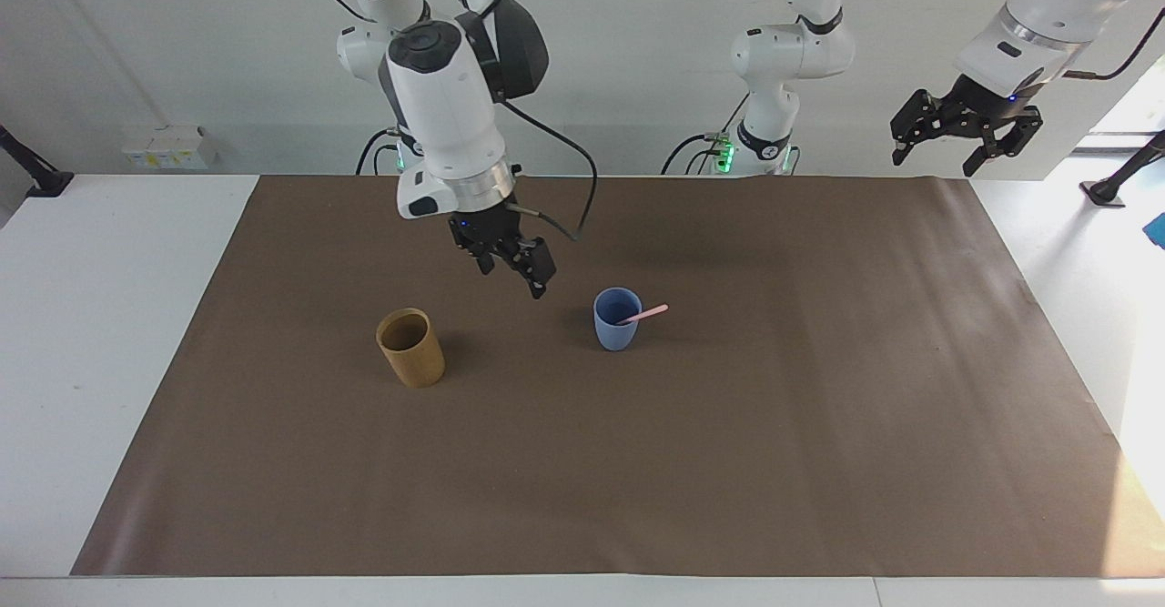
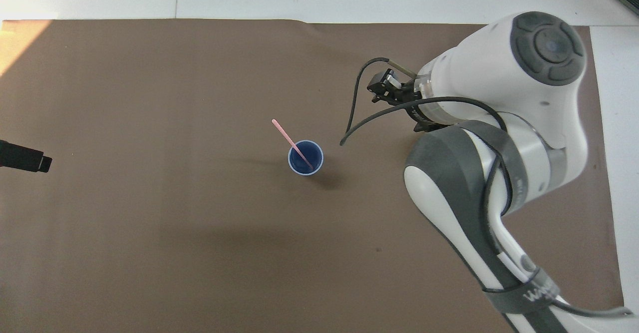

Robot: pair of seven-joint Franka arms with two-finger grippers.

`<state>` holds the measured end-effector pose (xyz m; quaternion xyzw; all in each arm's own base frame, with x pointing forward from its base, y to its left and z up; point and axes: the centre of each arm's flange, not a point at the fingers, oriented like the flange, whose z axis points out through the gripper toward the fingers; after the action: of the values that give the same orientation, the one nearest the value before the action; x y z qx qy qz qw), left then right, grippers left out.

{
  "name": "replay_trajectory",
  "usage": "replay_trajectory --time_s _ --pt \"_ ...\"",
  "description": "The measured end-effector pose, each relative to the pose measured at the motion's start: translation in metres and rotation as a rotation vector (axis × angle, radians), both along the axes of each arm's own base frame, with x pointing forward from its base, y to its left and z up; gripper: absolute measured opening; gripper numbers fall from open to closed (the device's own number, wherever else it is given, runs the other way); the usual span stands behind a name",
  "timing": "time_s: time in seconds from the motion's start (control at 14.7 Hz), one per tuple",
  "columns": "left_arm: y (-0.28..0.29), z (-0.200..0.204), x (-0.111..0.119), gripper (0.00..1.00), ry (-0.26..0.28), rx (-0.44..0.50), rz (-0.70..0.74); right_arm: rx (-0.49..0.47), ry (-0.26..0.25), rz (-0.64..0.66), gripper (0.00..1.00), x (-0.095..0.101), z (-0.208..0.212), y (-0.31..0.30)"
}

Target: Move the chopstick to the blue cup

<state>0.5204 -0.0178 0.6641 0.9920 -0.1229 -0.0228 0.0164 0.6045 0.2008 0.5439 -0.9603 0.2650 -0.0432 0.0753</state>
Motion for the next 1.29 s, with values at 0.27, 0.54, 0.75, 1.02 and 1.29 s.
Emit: replay_trajectory --time_s 0.27,0.54,0.75,1.02,1.29 --pt "0.0 0.0 0.0 1.0 0.0 0.0 0.0 -0.073 -0.023 0.173 1.0 -0.038 0.034 -0.073" --pt "0.0 0.0 0.0 1.0 0.0 0.0 0.0 -0.184 0.002 0.319 1.0 -0.066 0.078 -0.119" --pt "0.0 0.0 0.0 1.0 0.0 0.0 0.0 -0.198 0.024 0.358 1.0 -0.068 0.104 -0.136" --pt "0.0 0.0 0.0 1.0 0.0 0.0 0.0 -0.196 0.053 0.393 1.0 -0.064 0.117 -0.151" --pt "0.0 0.0 0.0 1.0 0.0 0.0 0.0 -0.191 0.074 0.383 1.0 -0.058 0.107 -0.16"
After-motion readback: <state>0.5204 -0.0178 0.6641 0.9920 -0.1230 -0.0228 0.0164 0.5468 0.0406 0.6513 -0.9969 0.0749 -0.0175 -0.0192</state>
